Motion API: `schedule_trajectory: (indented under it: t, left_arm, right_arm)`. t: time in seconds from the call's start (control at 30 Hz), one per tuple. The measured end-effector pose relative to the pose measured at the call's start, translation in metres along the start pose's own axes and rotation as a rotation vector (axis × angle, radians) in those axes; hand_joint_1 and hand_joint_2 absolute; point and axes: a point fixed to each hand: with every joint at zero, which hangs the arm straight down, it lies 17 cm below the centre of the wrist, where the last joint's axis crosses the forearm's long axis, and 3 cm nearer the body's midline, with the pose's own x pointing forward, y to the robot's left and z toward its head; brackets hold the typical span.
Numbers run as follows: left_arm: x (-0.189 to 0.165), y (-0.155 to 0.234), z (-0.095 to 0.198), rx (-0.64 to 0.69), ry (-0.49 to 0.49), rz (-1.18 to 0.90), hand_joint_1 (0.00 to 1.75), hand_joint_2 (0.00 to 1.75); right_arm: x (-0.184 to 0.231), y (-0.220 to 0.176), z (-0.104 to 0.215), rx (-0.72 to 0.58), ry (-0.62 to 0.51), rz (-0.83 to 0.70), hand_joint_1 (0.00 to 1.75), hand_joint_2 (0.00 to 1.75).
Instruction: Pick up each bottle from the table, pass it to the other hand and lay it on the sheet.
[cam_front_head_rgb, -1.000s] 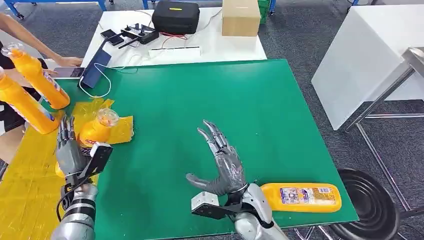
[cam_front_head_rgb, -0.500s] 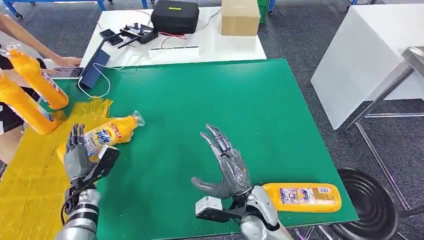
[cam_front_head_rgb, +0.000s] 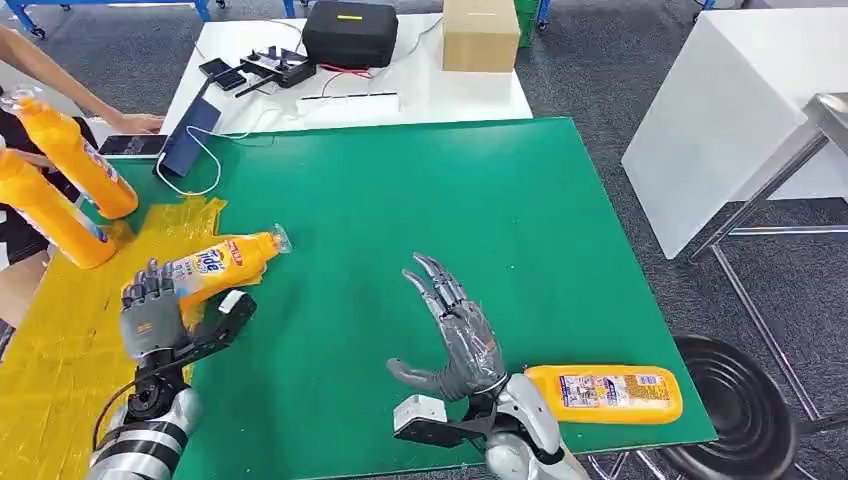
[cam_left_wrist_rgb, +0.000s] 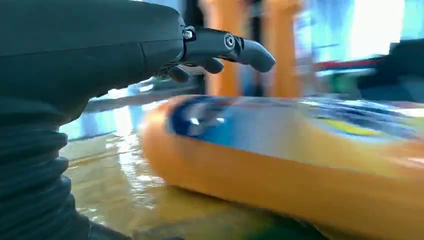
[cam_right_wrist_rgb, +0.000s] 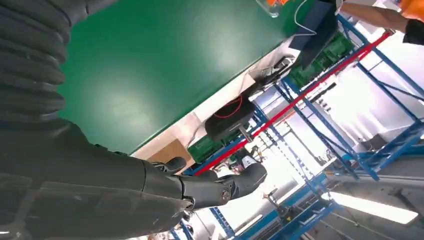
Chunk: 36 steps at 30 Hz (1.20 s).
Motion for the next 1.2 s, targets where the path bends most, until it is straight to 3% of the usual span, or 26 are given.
schedule_trajectory:
  t: [0.07,0.17,0.2,0.27,0.33,0.5,0.67,0.8,0.97,1.2]
  left_arm:
    - [0.015,-0.001,-0.001,-0.015,-0.052,0.180,0.00,1.75]
    - [0.029,0.016,-0.002,0.068,-0.143,0.543,0.00,1.75]
    - [0.031,0.020,-0.001,0.087,-0.132,0.681,0.00,1.75]
    - [0.025,0.013,-0.001,0.066,-0.022,0.947,0.00,1.75]
    - [0.025,0.011,0.001,0.059,0.030,1.075,0.00,1.75]
    - [0.029,0.013,0.002,0.056,0.059,1.208,0.00,1.75]
    - [0.029,0.012,0.012,0.057,0.075,1.264,0.00,1.75]
    - [0.033,0.013,0.016,0.048,0.070,1.301,0.00,1.75]
    - [0.054,0.027,0.025,0.018,-0.015,1.371,0.00,1.75]
    - [0.071,0.048,0.027,0.034,-0.079,1.400,0.00,1.75]
  right_arm:
    - [0.000,0.001,0.000,0.002,0.003,0.009,0.00,1.75]
    - [0.002,0.002,0.001,0.002,-0.001,0.030,0.00,1.75]
    - [0.003,0.003,0.001,0.005,-0.003,0.042,0.00,1.75]
    - [0.002,0.004,0.003,0.018,-0.002,0.085,0.00,1.75]
    - [-0.001,0.004,0.007,0.038,-0.003,0.141,0.00,1.75]
    - [-0.016,0.002,0.022,0.097,0.008,0.243,0.00,1.75]
    - [-0.053,-0.021,0.068,0.210,0.065,0.347,0.00,1.75]
    - [-0.077,-0.055,0.115,0.289,0.114,0.417,0.00,1.75]
    - [-0.087,-0.123,0.175,0.302,0.213,0.508,0.00,1.75]
    - [-0.076,-0.158,0.191,0.308,0.219,0.579,0.00,1.75]
